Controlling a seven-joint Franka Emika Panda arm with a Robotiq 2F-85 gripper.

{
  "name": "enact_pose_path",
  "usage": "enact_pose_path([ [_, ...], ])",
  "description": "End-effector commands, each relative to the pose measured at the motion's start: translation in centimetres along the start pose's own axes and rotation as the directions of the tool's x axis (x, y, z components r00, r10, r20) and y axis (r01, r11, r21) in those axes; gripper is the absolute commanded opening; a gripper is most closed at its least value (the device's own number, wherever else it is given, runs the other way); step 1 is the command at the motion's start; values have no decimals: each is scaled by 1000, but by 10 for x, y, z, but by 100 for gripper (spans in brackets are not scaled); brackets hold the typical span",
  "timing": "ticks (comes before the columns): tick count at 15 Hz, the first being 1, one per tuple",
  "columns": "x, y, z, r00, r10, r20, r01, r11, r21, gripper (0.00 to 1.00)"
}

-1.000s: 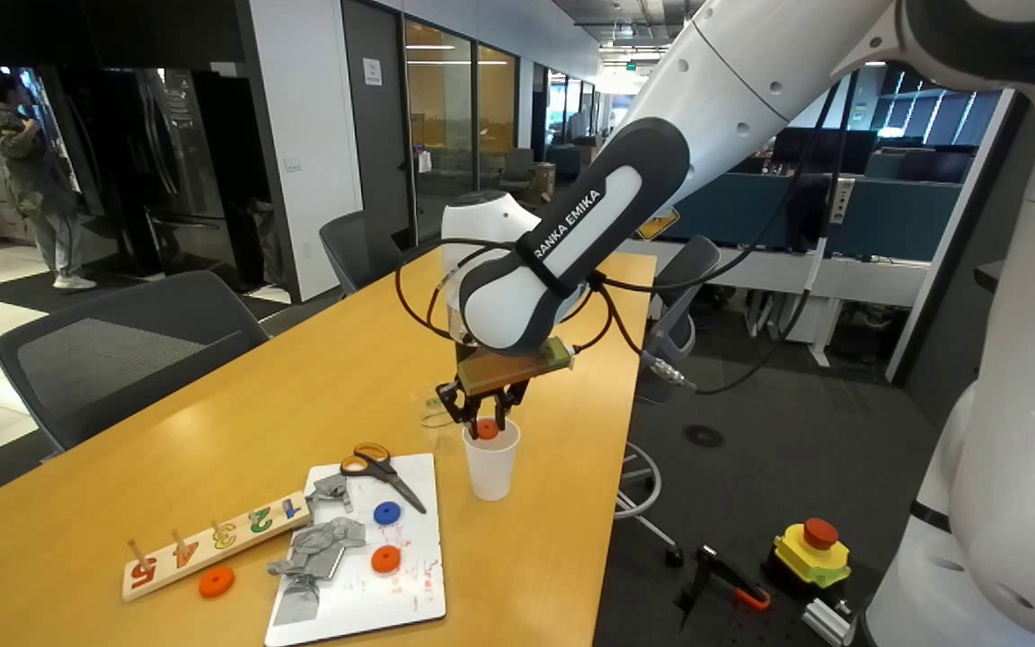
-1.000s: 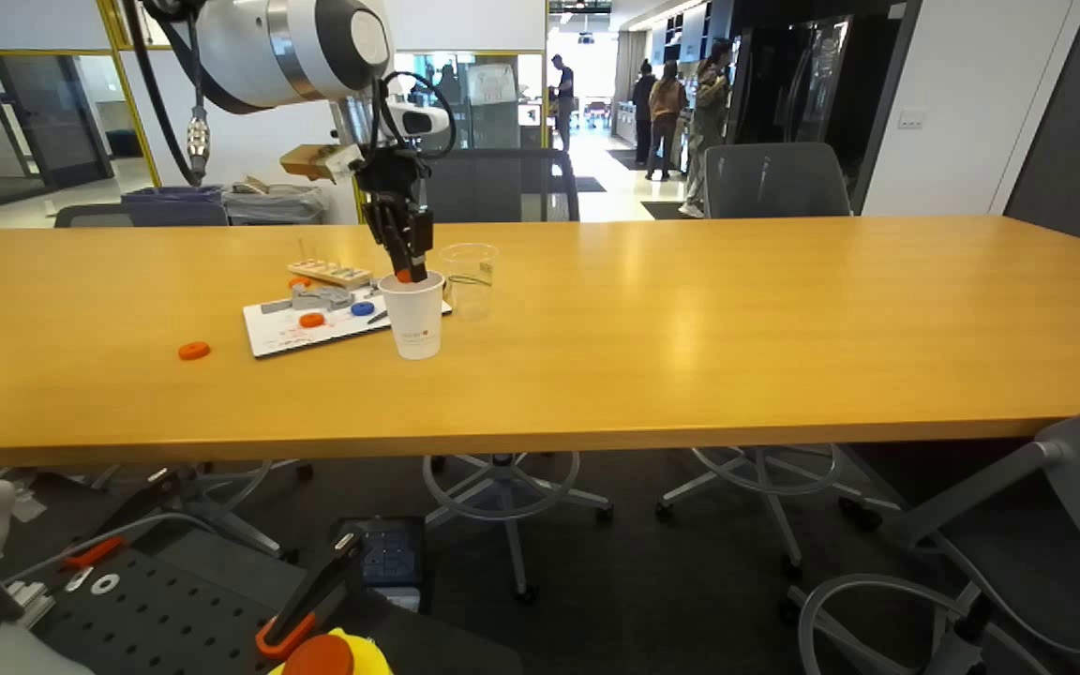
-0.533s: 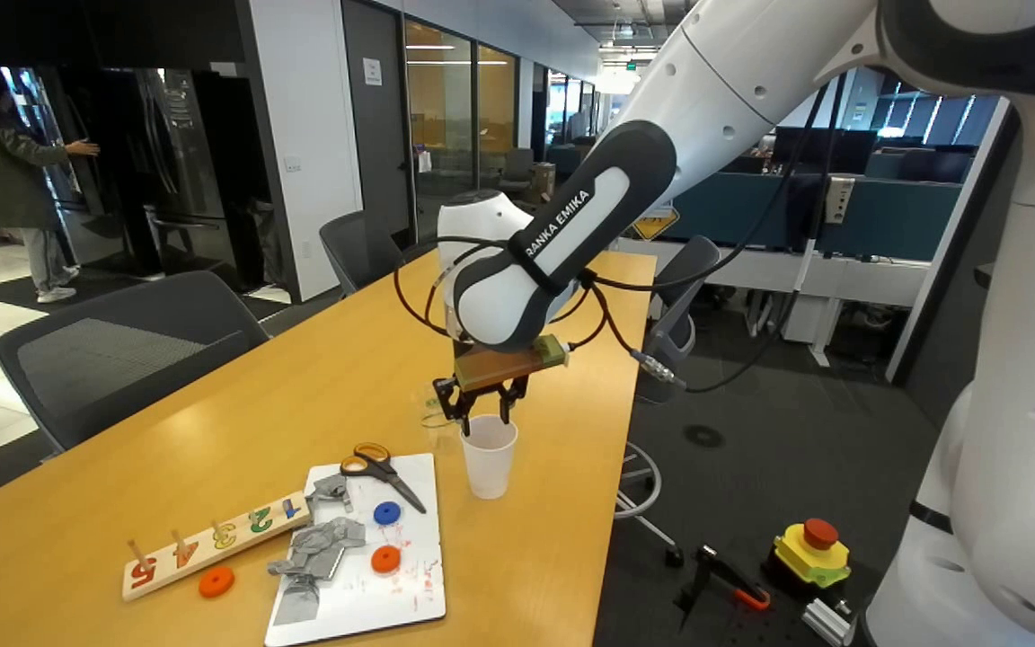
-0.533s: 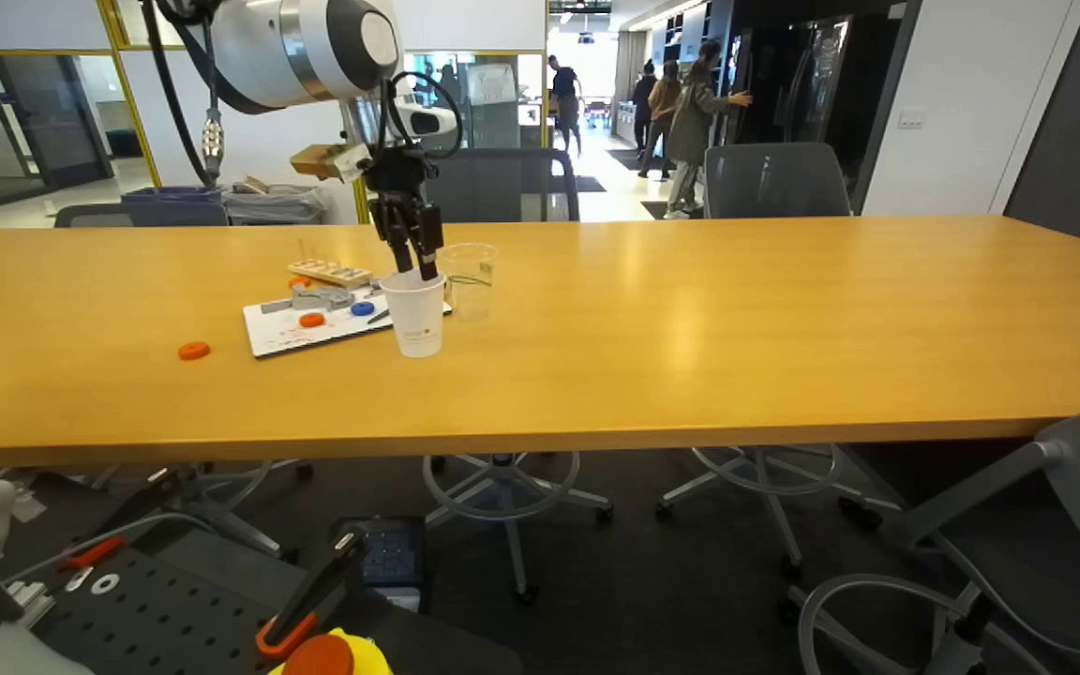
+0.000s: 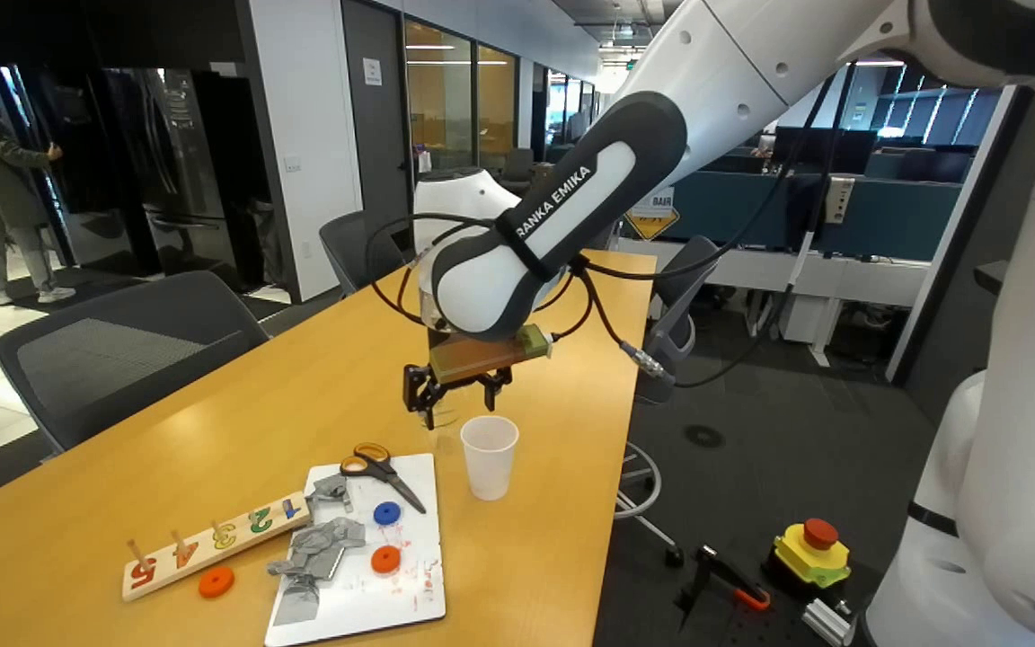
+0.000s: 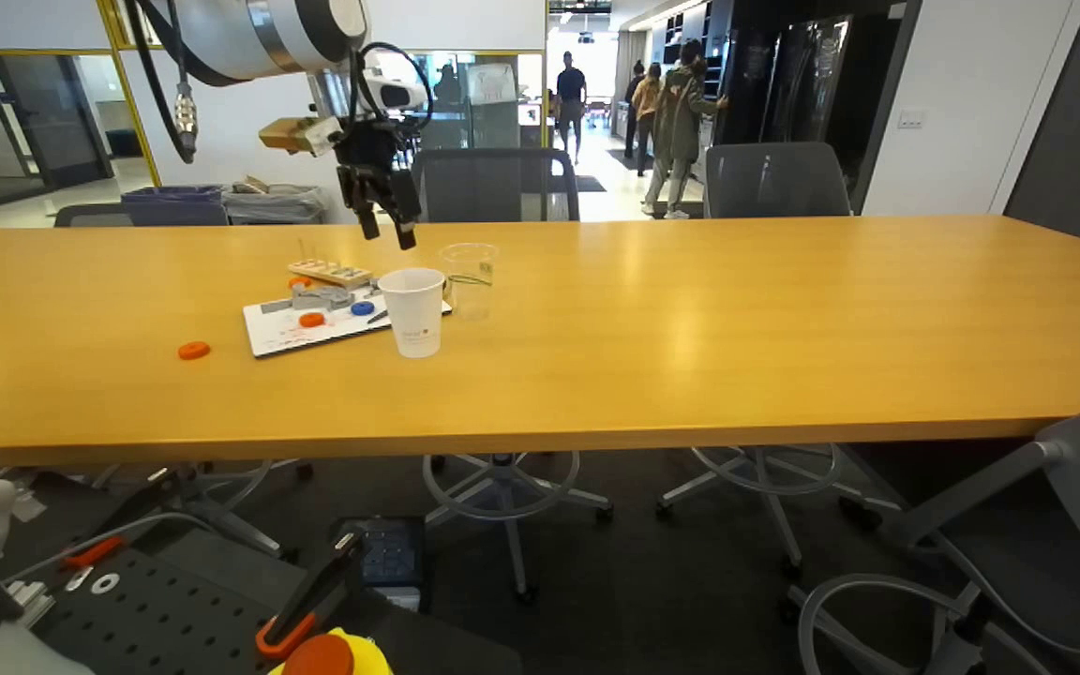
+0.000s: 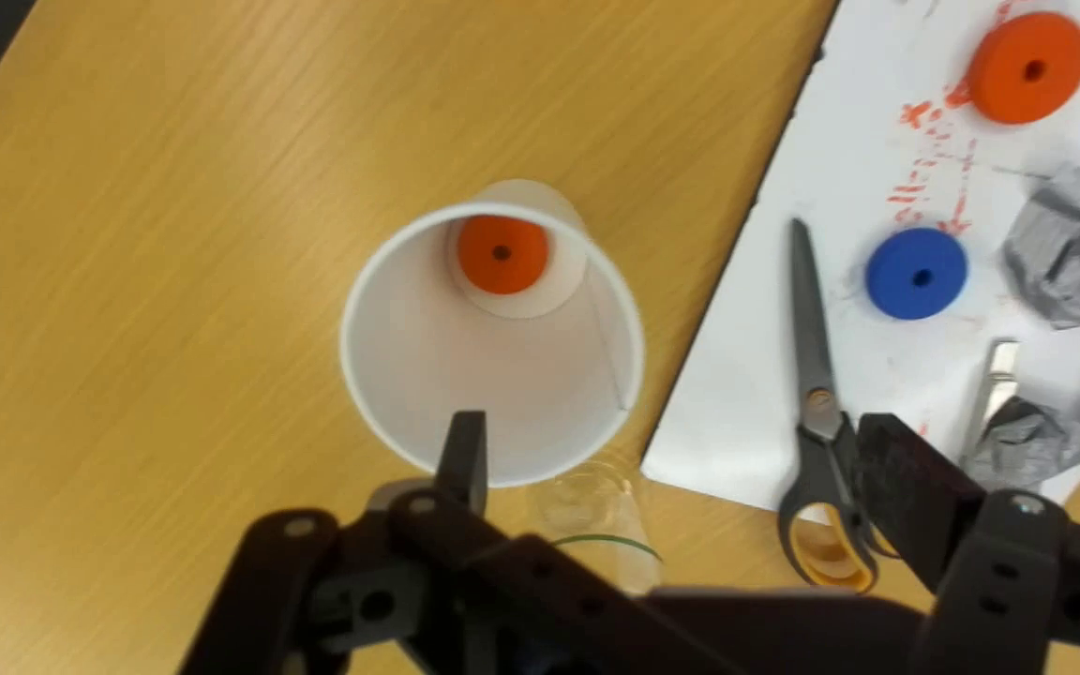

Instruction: Put the orange blocks inside the white cup and place the blue ring inside the clear cup

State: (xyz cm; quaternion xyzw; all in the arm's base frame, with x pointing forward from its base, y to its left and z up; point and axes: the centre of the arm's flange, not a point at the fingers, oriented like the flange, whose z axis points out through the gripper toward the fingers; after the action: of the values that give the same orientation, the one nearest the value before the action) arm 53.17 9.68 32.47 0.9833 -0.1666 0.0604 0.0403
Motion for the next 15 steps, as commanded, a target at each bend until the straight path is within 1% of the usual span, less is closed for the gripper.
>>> enact_pose_path([
  [1, -18, -42, -19, 999, -10, 30, 8, 998, 68, 100],
  [4, -34, -76, 1, 996, 53, 72, -61, 992, 113, 100],
  [6, -35, -91, 20, 986, 116, 123, -129, 986, 103, 100],
  [8, -29, -102, 42, 969, 199, 147, -212, 974, 77, 100],
  [11, -14, -115, 75, 937, 308, 163, -321, 945, 61, 100],
  [15, 14, -124, 108, 889, 428, 163, -441, 896, 52, 100],
])
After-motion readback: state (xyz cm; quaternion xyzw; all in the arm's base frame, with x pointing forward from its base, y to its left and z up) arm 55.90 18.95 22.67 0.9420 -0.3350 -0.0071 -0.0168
